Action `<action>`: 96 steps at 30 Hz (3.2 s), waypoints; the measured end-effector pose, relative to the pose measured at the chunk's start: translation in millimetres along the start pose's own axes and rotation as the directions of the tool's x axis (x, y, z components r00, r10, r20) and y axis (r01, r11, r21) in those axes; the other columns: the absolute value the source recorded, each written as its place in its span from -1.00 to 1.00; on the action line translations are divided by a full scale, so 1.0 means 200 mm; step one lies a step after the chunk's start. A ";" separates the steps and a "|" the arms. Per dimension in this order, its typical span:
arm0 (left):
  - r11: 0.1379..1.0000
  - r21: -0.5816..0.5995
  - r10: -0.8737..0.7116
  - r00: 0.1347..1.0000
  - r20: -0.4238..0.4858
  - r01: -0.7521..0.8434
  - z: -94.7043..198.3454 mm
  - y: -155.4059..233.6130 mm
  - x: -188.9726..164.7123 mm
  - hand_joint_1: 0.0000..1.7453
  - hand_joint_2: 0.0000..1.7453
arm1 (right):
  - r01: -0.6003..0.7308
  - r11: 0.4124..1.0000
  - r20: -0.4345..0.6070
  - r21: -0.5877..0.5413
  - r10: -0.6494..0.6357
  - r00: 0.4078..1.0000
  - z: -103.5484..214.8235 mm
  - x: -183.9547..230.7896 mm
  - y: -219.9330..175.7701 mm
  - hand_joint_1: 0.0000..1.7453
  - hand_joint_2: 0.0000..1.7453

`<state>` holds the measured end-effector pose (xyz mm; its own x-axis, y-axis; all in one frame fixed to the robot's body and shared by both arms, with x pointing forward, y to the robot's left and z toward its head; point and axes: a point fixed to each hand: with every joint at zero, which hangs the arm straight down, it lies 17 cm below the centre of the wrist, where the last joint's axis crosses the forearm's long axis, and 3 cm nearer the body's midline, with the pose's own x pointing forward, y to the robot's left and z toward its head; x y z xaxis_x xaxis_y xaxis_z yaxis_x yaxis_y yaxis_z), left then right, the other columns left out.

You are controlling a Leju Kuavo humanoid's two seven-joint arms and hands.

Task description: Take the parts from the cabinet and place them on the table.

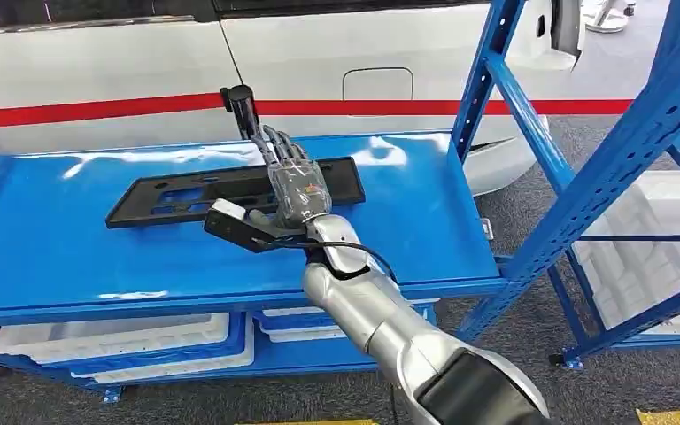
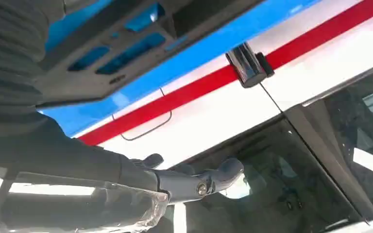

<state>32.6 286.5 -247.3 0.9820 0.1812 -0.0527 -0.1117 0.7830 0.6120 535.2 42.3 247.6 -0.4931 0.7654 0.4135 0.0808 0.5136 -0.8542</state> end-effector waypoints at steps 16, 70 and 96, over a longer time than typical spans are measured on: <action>0.999 -0.002 0.032 0.999 -0.033 -0.032 0.02 -0.02 -0.02 -1.00 -1.00 | -0.018 1.000 0.013 0.022 0.017 1.000 0.01 0.01 0.03 -1.00 1.00; 1.000 0.018 -0.012 0.999 -0.047 0.013 0.03 0.00 -0.03 -1.00 -1.00 | -0.292 0.927 0.071 0.235 0.283 0.956 0.33 0.05 0.54 -1.00 1.00; 0.999 -0.034 0.042 0.999 -0.005 -0.042 0.06 -0.08 0.00 -1.00 -1.00 | -0.520 0.824 -0.008 0.226 0.535 0.845 0.24 -0.24 0.41 -1.00 1.00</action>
<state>37.0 266.8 -247.2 0.9758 0.2167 -0.0305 -0.1581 0.7943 0.5866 523.5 28.8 143.3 -0.3662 0.9246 -0.1054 0.1271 -0.0625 -0.9899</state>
